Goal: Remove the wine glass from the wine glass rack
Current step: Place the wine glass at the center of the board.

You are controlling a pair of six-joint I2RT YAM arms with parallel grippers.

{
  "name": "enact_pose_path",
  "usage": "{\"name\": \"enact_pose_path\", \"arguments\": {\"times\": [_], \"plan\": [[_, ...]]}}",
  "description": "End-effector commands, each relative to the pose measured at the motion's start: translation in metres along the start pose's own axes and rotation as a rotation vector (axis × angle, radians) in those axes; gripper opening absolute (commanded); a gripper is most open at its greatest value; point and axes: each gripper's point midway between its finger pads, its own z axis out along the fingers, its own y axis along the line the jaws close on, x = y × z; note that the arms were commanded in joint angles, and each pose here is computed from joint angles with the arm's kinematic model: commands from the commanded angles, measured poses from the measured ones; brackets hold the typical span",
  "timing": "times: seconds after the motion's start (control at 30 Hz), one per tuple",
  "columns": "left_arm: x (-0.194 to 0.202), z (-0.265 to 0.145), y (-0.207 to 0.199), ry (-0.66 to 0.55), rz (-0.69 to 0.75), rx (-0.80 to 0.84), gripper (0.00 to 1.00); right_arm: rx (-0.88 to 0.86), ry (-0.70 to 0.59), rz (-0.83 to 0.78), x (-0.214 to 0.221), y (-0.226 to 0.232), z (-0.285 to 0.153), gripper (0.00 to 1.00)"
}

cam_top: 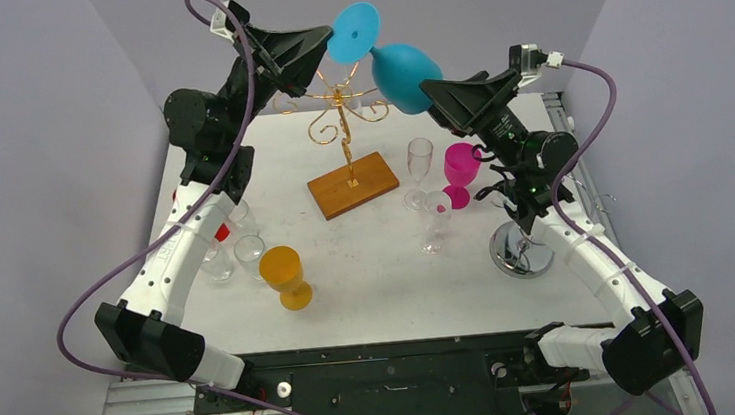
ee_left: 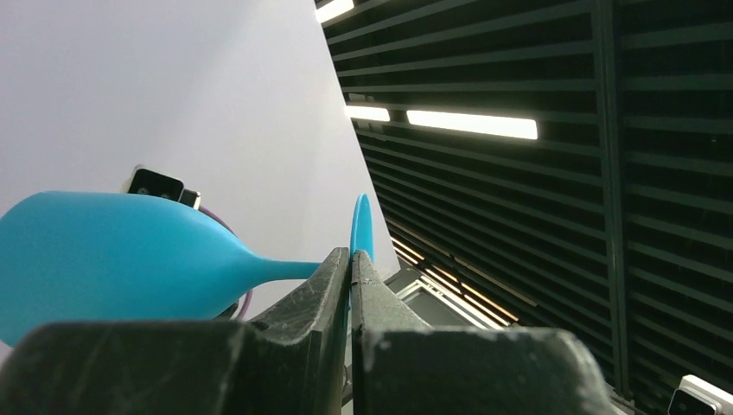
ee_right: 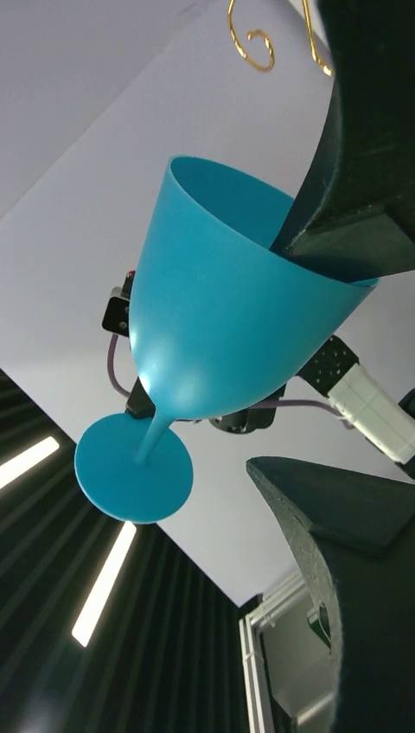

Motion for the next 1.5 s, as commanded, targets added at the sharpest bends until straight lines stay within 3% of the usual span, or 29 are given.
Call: {"name": "enact_pose_path", "arguments": {"times": [0.0, 0.13, 0.2, 0.3, 0.47, 0.7, 1.0, 1.3, 1.47], "plan": [[0.017, -0.002, -0.033, 0.049, 0.040, 0.108, 0.00, -0.167, -0.017, -0.009, -0.007, 0.046, -0.001, 0.59], [0.019, -0.003, -0.032, 0.060, 0.050, 0.111, 0.00, -0.184, -0.034, -0.015, -0.011, 0.058, -0.004, 0.36], [0.019, -0.004, -0.029, 0.060, 0.057, 0.105, 0.05, -0.176, -0.044, -0.024, -0.013, 0.061, -0.005, 0.19], [0.017, -0.006, -0.020, 0.051, 0.066, 0.083, 0.21, -0.155, -0.060, -0.044, -0.015, 0.063, -0.008, 0.02], [0.011, -0.012, -0.004, 0.036, 0.115, 0.037, 0.48, -0.080, -0.090, -0.116, -0.021, 0.068, -0.015, 0.00], [-0.015, -0.035, 0.023, -0.065, 0.250, -0.127, 0.97, 0.089, -0.120, -0.226, -0.032, 0.062, -0.026, 0.00], [-0.059, -0.092, 0.047, -0.231, 0.535, -0.417, 0.96, 0.500, 0.002, -0.341, -0.031, 0.020, -0.053, 0.00], [-0.087, -0.141, 0.057, -0.339, 0.811, -0.688, 0.96, 0.817, 0.274, -0.427, 0.000, -0.023, -0.092, 0.00], [-0.091, -0.156, 0.056, -0.370, 0.882, -0.756, 0.96, 0.922, 0.419, -0.473, 0.026, -0.042, -0.106, 0.00]]}}
